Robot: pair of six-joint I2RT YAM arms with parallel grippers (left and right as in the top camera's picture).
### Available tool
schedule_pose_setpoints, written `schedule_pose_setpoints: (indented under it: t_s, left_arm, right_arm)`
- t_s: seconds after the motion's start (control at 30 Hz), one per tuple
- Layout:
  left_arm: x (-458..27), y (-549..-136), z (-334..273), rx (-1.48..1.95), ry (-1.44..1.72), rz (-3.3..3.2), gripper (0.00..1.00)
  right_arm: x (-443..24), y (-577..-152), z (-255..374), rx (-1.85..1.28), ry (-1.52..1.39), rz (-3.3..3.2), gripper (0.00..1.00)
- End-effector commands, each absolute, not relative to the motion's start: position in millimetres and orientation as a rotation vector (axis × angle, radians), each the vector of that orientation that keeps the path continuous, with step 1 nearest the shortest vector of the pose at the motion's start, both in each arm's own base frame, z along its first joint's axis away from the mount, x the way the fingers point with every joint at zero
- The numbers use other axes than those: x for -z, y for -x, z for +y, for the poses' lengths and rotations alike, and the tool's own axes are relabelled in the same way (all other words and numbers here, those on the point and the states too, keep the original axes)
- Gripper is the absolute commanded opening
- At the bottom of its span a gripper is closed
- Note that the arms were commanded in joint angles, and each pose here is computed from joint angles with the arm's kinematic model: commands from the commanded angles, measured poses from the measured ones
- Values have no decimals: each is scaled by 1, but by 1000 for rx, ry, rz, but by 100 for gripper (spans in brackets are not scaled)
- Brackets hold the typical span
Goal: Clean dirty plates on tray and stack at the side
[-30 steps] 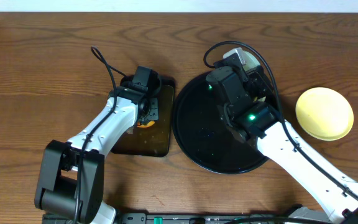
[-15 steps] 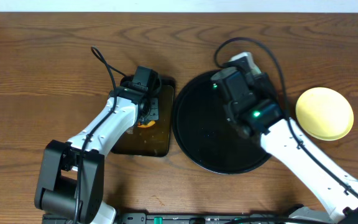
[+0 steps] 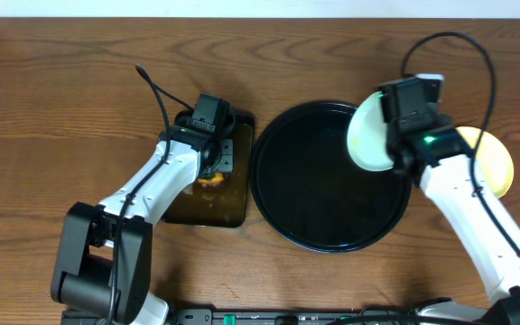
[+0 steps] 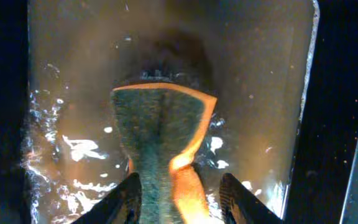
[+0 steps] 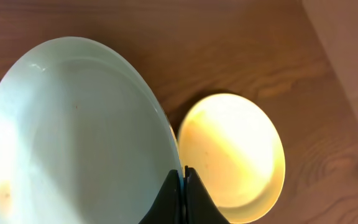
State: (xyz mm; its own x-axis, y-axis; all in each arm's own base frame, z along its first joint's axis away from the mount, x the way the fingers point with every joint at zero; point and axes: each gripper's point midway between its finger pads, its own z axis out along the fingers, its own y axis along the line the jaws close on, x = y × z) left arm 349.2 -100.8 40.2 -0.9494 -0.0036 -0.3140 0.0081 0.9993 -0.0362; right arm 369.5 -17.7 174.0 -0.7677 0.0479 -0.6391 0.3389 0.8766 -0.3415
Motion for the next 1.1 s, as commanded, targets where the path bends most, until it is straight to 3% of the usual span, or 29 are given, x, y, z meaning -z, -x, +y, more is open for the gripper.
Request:
schedule_pose_setpoints:
  t_s: [0.0,0.23,0.43,0.9,0.97,1.07]
  left_arm:
    - [-33,-345,-99,39,-16,2845,43]
    - [-65,-348,-100,71,-12,2767,45]
    - [-89,-348,-100,94,-8,2709,59]
    - [-87,-340,-97,81,-10,2742,59]
    - [-87,-340,-97,81,-10,2742,59]
    - [-87,-340,-97,81,-10,2742,59]
  right_arm:
    - [-177,-366,-44,545,-425,2388,1]
    - [-163,-345,-117,497,-705,2432,1]
    - [-150,-326,-156,380,-899,2451,1]
    - [-126,-297,-211,326,-1138,2359,2]
    - [-127,-297,-214,328,-1145,2347,9]
    - [-128,-305,-211,277,-1122,2334,45]
